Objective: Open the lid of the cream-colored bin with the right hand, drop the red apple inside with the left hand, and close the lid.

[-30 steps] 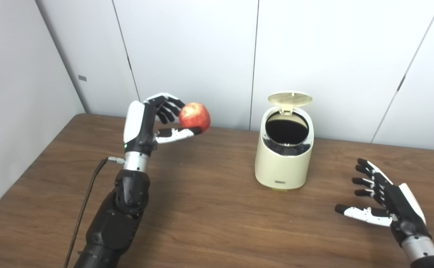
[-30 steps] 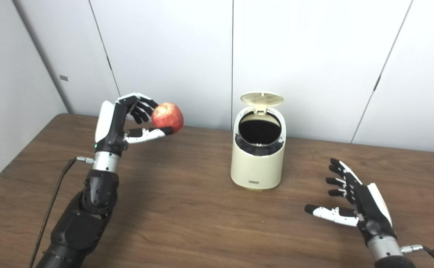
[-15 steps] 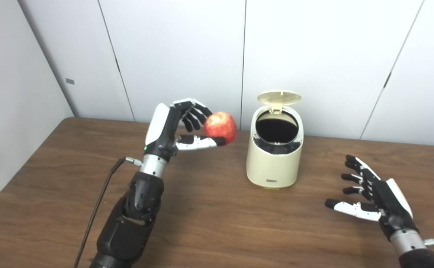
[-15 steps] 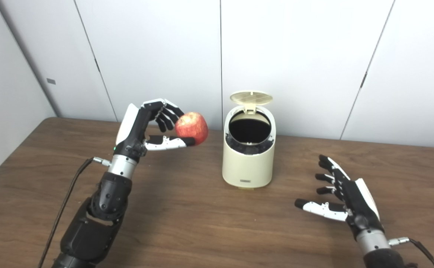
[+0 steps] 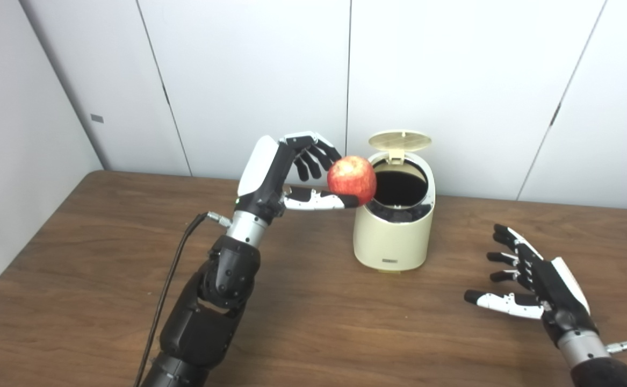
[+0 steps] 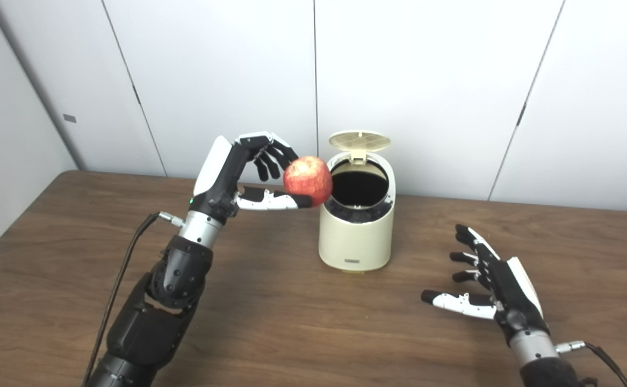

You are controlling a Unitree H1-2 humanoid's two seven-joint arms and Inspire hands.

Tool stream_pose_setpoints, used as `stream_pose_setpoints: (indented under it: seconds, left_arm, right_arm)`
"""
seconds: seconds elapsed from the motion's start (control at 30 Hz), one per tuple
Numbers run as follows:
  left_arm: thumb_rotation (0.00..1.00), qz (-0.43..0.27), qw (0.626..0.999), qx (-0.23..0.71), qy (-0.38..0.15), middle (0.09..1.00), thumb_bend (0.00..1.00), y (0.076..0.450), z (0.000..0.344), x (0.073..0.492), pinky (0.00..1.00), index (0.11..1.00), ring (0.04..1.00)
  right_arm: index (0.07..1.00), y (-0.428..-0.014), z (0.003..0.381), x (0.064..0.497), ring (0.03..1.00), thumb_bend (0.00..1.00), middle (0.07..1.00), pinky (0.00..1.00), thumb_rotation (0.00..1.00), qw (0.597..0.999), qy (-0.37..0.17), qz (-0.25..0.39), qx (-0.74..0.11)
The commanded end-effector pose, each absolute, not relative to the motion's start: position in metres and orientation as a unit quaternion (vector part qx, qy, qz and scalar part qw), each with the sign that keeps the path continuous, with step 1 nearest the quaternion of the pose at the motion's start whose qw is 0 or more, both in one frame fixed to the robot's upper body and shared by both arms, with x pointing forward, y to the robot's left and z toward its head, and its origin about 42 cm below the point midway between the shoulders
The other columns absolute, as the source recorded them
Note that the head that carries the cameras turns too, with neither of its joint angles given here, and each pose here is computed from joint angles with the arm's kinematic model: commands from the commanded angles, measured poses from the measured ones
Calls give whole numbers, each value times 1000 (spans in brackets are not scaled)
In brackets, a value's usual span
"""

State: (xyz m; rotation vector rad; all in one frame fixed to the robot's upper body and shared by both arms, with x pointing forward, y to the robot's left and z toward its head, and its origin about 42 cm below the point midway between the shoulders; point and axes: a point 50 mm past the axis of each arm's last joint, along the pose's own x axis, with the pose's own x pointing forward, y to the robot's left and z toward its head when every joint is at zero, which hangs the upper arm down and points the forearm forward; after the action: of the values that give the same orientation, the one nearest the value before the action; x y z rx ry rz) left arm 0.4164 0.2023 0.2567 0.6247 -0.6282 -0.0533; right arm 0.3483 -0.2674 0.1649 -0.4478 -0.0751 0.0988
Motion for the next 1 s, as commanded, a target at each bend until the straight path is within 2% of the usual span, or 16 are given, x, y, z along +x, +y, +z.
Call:
stream_pose_setpoints:
  seconds: [0.0, 0.43, 0.53, 0.97]
  left_arm:
    - [0, -23, 883, 295, -363, 471, 526, 195, 290, 420, 279, 485, 374]
    - [0, -21, 884, 286, -370, 463, 525, 189, 294, 423, 270, 488, 364]
    - [0, -22, 885, 277, -373, 465, 526, 184, 293, 426, 275, 488, 367]
    - [0, -24, 879, 278, -386, 465, 526, 168, 281, 440, 250, 489, 356]
  right_arm:
    - [919, -265, 184, 355, 806, 708, 914, 636, 192, 971, -79, 42, -222]
    - [919, -264, 185, 355, 804, 715, 915, 648, 199, 970, -84, 43, -223]
    - [922, -263, 183, 355, 804, 704, 915, 657, 174, 971, -83, 46, -219]
    - [912, -258, 183, 354, 811, 715, 909, 635, 213, 972, -86, 41, -216]
